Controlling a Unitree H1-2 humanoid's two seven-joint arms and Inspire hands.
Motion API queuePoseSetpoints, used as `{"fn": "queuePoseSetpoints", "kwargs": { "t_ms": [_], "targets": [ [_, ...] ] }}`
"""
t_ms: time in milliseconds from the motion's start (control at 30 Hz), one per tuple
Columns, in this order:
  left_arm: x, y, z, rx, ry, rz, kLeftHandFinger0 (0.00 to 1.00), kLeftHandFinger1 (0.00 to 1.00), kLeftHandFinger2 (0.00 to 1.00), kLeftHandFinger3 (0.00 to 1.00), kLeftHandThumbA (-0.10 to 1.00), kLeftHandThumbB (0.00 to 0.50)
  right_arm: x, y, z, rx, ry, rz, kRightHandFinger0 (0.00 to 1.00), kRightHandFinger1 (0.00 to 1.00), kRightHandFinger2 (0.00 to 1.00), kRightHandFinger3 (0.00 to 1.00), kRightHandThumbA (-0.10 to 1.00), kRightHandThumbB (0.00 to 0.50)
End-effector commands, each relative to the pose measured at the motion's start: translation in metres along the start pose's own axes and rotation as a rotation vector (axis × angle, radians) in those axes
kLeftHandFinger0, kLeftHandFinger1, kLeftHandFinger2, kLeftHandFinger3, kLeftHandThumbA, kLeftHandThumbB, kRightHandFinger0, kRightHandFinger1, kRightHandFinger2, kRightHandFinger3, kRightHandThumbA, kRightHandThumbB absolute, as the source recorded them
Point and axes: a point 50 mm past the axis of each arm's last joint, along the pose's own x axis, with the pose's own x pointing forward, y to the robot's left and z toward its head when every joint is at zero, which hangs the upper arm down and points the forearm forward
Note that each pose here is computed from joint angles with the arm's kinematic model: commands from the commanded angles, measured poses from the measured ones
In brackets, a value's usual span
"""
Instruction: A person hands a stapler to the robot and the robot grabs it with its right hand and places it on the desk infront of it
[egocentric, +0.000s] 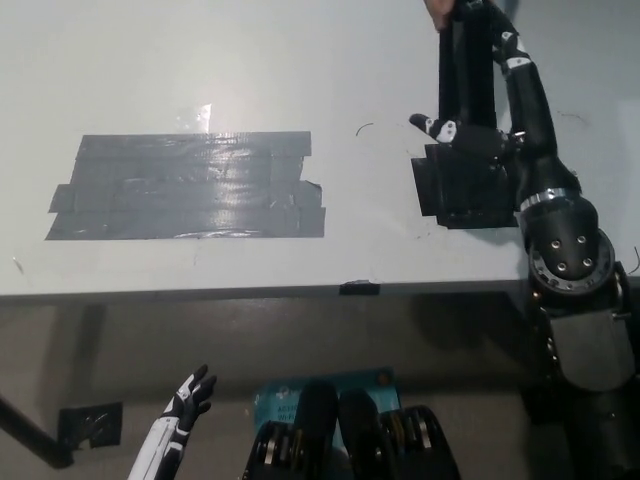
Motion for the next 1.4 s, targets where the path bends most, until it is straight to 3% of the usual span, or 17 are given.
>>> {"fn": "queuePoseSetpoints", "kwargs": {
  "t_ms": [0, 167, 367, 433, 500, 567, 667, 700, 733, 767, 800, 867, 900, 933, 1067, 1167, 1367],
  "targets": [
    [0.001, 0.006, 0.010, 0.028, -0.053, -0.007, 1.00, 1.00, 1.00, 1.00, 1.00, 0.500, 0.023, 0.006, 0.023, -0.004, -0.045, -0.002, 1.00, 1.00, 1.00, 1.00, 1.00, 0.346],
    [0.002, 0.009, 0.011, 0.042, -0.061, -0.007, 1.00, 1.00, 1.00, 1.00, 1.00, 0.500, 0.035, 0.001, 0.015, -0.025, 0.011, -0.023, 1.00, 1.00, 1.00, 1.00, 1.00, 0.381],
    [0.003, 0.012, 0.012, 0.031, -0.064, 0.000, 1.00, 1.00, 1.00, 1.00, 1.00, 0.500, 0.051, -0.010, -0.004, 0.057, 0.091, -0.091, 1.00, 1.00, 1.00, 1.00, 1.00, 0.348],
    [0.004, 0.012, 0.013, 0.031, -0.063, 0.000, 1.00, 1.00, 1.00, 1.00, 1.00, 0.500, 0.054, -0.012, -0.011, 0.077, 0.121, -0.109, 1.00, 1.00, 1.00, 1.00, 0.96, 0.318],
    [0.004, 0.012, 0.013, 0.034, -0.066, 0.000, 1.00, 1.00, 1.00, 1.00, 1.00, 0.500, 0.056, -0.012, -0.015, 0.079, 0.138, -0.121, 1.00, 1.00, 1.00, 1.00, 0.94, 0.322],
    [0.004, 0.012, 0.012, 0.037, -0.072, -0.002, 1.00, 1.00, 1.00, 1.00, 1.00, 0.500, 0.058, -0.011, -0.018, 0.086, 0.155, -0.148, 1.00, 1.00, 1.00, 1.00, 0.85, 0.329],
    [0.004, 0.012, 0.012, 0.034, -0.067, -0.003, 1.00, 1.00, 1.00, 1.00, 1.00, 0.500, 0.065, -0.010, -0.017, 0.081, 0.195, -0.181, 1.00, 1.00, 1.00, 1.00, 0.62, 0.287],
    [0.004, 0.012, 0.012, 0.035, -0.062, -0.003, 1.00, 1.00, 1.00, 1.00, 1.00, 0.500, 0.067, -0.009, -0.019, 0.064, 0.213, -0.201, 0.56, 0.60, 0.64, 0.62, 0.16, 0.279],
    [0.003, 0.013, 0.012, 0.036, -0.060, -0.004, 1.00, 1.00, 1.00, 1.00, 1.00, 0.500, 0.067, -0.009, -0.020, 0.057, 0.218, -0.208, 0.56, 0.60, 0.64, 0.62, 0.16, 0.279],
    [0.003, 0.012, 0.012, 0.036, -0.054, -0.003, 1.00, 1.00, 1.00, 1.00, 1.00, 0.500, 0.068, -0.008, -0.026, 0.037, 0.239, -0.216, 0.28, 0.36, 0.43, 0.41, -0.05, 0.279],
    [0.003, 0.011, 0.012, 0.037, -0.053, -0.004, 1.00, 1.00, 1.00, 1.00, 1.00, 0.500, 0.068, -0.007, -0.029, 0.027, 0.245, -0.218, 0.05, 0.17, 0.27, 0.26, -0.10, 0.273],
    [0.003, 0.011, 0.013, 0.040, -0.055, -0.005, 1.00, 1.00, 1.00, 1.00, 1.00, 0.500, 0.066, -0.005, -0.033, 0.006, 0.240, -0.211, 0.00, 0.07, 0.34, 0.35, -0.10, 0.280],
    [0.004, 0.012, 0.013, 0.043, -0.056, -0.005, 1.00, 1.00, 1.00, 1.00, 1.00, 0.500, 0.065, -0.003, -0.034, -0.001, 0.241, -0.203, 0.00, 0.10, 0.52, 0.54, -0.10, 0.260],
    [0.005, 0.013, 0.013, 0.043, -0.059, -0.004, 1.00, 1.00, 1.00, 1.00, 1.00, 0.500, 0.064, -0.001, -0.035, -0.004, 0.241, -0.201, 0.00, 0.17, 0.61, 0.63, -0.10, 0.250],
    [0.007, 0.014, 0.015, 0.037, -0.056, 0.002, 1.00, 1.00, 1.00, 1.00, 1.00, 0.500, 0.064, 0.001, -0.036, -0.005, 0.220, -0.216, 0.00, 0.30, 0.77, 0.82, -0.10, 0.223],
    [0.005, 0.013, 0.015, 0.024, -0.040, 0.003, 1.00, 1.00, 1.00, 1.00, 1.00, 0.500, 0.060, 0.001, -0.036, 0.004, 0.199, -0.241, 0.00, 0.32, 0.78, 0.83, -0.10, 0.181],
    [0.006, 0.014, 0.014, 0.035, -0.034, 0.012, 1.00, 1.00, 1.00, 1.00, 1.00, 0.500, 0.059, -0.002, -0.017, -0.002, 0.099, -0.261, 0.08, 0.45, 0.86, 0.88, -0.10, 0.169]
  ]
}}
